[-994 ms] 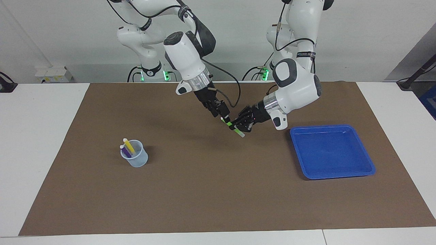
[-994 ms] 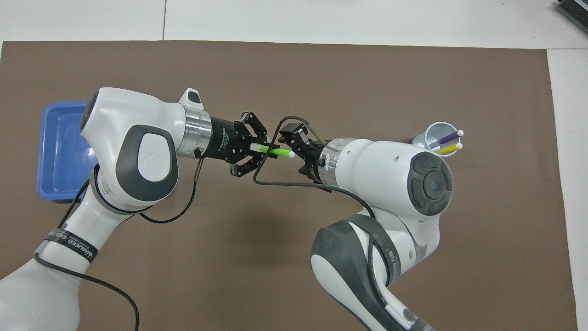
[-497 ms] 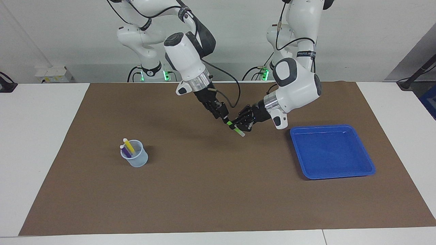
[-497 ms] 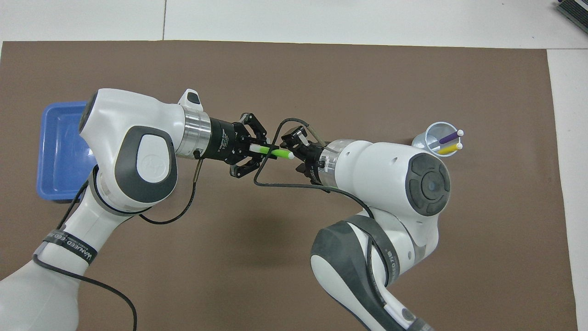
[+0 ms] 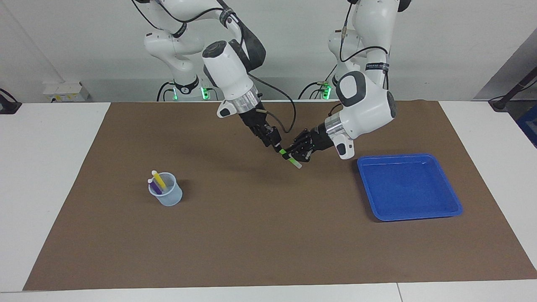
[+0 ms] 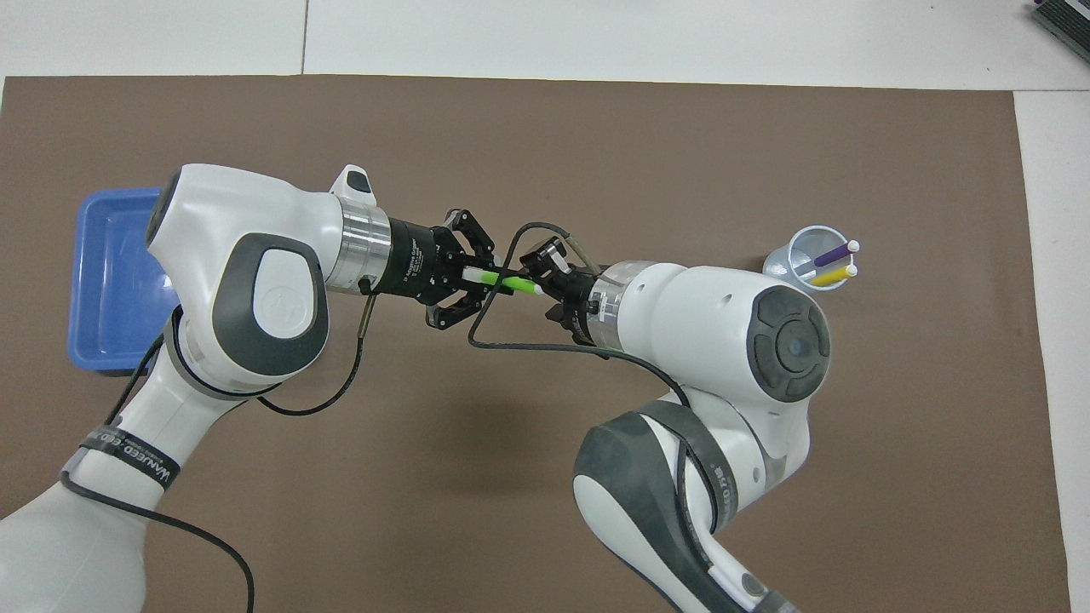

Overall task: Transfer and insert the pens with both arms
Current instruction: 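Grasp the green pen with the right gripper beside the left gripper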

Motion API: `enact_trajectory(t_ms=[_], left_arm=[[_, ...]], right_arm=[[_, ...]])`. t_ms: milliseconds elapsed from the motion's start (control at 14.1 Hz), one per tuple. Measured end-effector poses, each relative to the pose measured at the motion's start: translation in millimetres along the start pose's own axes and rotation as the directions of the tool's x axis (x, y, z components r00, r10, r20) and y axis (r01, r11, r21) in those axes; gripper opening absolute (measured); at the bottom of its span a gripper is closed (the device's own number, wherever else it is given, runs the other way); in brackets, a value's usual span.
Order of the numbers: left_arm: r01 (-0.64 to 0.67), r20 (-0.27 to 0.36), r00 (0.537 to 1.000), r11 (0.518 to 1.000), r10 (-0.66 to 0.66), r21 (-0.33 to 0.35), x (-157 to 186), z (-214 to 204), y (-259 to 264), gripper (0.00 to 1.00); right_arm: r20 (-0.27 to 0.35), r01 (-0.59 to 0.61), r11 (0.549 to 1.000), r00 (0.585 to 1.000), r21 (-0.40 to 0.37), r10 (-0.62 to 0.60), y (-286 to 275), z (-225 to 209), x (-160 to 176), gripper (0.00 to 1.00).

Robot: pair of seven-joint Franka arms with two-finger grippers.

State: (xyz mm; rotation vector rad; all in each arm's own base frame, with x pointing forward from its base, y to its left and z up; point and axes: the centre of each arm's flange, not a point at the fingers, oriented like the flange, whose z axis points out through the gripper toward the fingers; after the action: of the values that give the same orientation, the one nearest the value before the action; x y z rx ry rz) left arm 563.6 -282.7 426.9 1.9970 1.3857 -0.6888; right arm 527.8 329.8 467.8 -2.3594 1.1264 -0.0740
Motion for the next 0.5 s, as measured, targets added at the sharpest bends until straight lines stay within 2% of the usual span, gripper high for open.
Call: enact_trajectory(t_ms=[497], left_arm=[[0.000,0.000,1.000,1.000,0.000,-0.001,-0.2,-0.6,0.1,0.18]], right_arm=[[-0.002,0.004,1.000,1.000,0.011,-0.004,-1.4,-0.4,-2.5,0.50]])
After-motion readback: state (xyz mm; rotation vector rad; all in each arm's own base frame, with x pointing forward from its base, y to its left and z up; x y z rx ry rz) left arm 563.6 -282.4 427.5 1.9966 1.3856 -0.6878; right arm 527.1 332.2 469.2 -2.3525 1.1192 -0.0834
